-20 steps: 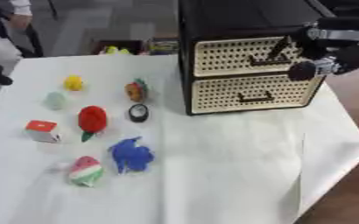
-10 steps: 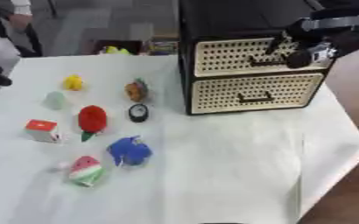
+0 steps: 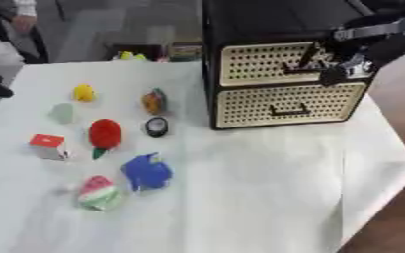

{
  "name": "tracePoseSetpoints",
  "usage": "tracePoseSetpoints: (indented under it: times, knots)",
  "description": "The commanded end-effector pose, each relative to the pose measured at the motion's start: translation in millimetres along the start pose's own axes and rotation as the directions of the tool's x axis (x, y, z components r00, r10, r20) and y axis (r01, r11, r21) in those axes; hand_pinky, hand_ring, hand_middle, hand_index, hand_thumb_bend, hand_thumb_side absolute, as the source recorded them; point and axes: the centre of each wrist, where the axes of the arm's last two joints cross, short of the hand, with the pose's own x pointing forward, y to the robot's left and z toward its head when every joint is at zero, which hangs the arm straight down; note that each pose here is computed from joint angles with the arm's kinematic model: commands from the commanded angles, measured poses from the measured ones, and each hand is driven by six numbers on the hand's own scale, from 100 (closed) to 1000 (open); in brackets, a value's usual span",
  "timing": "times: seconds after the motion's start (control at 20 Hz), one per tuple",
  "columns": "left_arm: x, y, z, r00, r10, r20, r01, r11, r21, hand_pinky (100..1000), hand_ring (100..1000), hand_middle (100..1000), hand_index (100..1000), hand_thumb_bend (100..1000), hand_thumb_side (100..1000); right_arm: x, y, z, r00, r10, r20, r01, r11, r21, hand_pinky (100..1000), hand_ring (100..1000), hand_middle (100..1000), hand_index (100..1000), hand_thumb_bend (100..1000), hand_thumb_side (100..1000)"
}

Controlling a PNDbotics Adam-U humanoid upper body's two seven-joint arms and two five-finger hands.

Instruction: Pick up objects from table and place into drawer.

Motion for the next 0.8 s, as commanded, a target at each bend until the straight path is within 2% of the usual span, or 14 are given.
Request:
tracePoseSetpoints:
  times: [0.05,0.55,0.8]
  knots:
    - [5.3,0.0,-5.7,1.000,-0.007,0.027,0.008,1.000,-0.020,548,612,614,799,100,873,-0.2,-9.6,7.2,0.999,0.036,-0.034,-0.036,0.999,-0.021,100,100,100,849,864,884]
    - [4.9,-0.8,-5.3,1.000,-0.006,0.024,0.007,1.000,-0.020,548,612,613,798,100,877,1.4,-10.5,8.7,0.995,0.076,-0.070,-0.082,0.994,-0.079,100,100,100,860,881,903]
    - [4.9,-1.2,-5.7,1.000,-0.006,0.024,0.006,1.000,-0.022,548,612,613,797,100,878,0.1,-9.2,8.2,0.993,0.081,-0.082,-0.087,0.993,-0.077,100,100,100,859,885,880]
